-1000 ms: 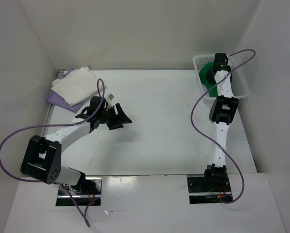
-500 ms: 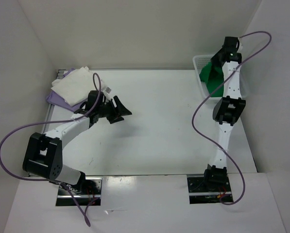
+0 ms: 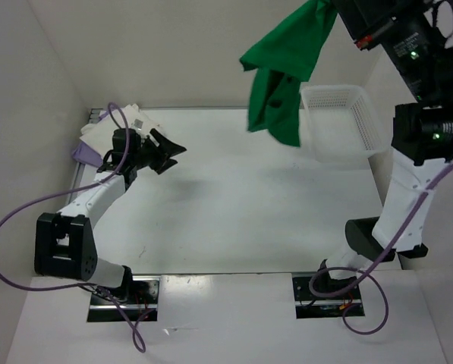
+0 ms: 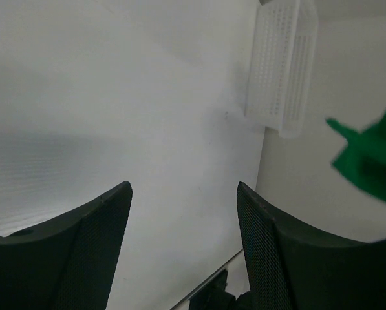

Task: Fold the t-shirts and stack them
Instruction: Move the tshirt to the center of the board

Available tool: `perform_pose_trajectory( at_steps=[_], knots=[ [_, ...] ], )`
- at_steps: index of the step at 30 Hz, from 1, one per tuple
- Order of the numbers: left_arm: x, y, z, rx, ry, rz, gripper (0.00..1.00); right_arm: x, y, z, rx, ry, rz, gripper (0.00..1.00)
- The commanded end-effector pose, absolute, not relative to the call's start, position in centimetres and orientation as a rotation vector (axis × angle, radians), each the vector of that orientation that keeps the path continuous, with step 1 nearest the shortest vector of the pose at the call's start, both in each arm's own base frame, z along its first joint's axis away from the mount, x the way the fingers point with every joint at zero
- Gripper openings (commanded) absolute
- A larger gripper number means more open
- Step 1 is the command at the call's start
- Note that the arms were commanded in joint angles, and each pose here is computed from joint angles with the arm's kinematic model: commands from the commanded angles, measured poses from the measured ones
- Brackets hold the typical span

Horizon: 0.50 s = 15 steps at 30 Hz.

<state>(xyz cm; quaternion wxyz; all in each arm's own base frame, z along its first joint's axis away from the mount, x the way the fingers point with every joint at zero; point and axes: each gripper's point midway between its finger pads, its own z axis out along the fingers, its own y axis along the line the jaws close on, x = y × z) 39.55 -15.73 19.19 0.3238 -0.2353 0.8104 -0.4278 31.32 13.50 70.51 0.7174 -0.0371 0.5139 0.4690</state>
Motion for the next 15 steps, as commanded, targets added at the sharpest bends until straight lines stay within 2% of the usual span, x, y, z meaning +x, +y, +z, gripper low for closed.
perform_pose_trajectory(
  at_steps=[1,3,5,6,8,9,11,12,14,15],
  knots=[
    [39.3,-12.7,21.3,-0.69,2.024,-1.103,0.73,27.8,17.5,71.7,-0.309,1.087,1.293,0.0],
    [38.9,-10.9,21.2,-0.737,2.006,-1.076,0.73,27.7,18.1,71.5,-0.316,1.095,1.313,0.0],
    [38.6,-8.1,22.0,-0.782,1.955,-1.028,0.73,30.5,18.8,68.8,-0.286,1.193,1.325,0.0],
    [38.2,-6.4,22.3,-0.802,1.93,-1.002,0.73,33.5,19.2,65.3,-0.224,1.309,1.34,0.0],
    [37.5,-5.1,22.1,-0.813,1.928,-0.969,0.73,36.0,19.9,61.0,-0.184,1.403,1.354,0.0],
    [36.9,-4.7,21.5,-0.827,1.942,-0.962,0.73,39.0,20.8,54.5,-0.099,1.557,1.384,0.0],
    [36.1,-4.1,20.0,-0.85,1.96,-0.952,0.73,41.0,20.8,49.2,-0.049,1.637,1.352,0.0],
    [35.8,-4.4,19.4,-0.845,1.977,-0.959,0.73,42.7,20.7,42.2,0.06,1.782,1.334,0.0],
    [35.2,-4.5,18.2,-0.815,2.019,-0.941,0.73,44.4,20.2,35.3,0.155,1.903,1.265,0.0],
    [35.0,-4.4,17.5,-0.812,2.045,-0.917,0.72,45.0,19.4,30.0,0.241,2.0,1.216,0.0]
  ],
)
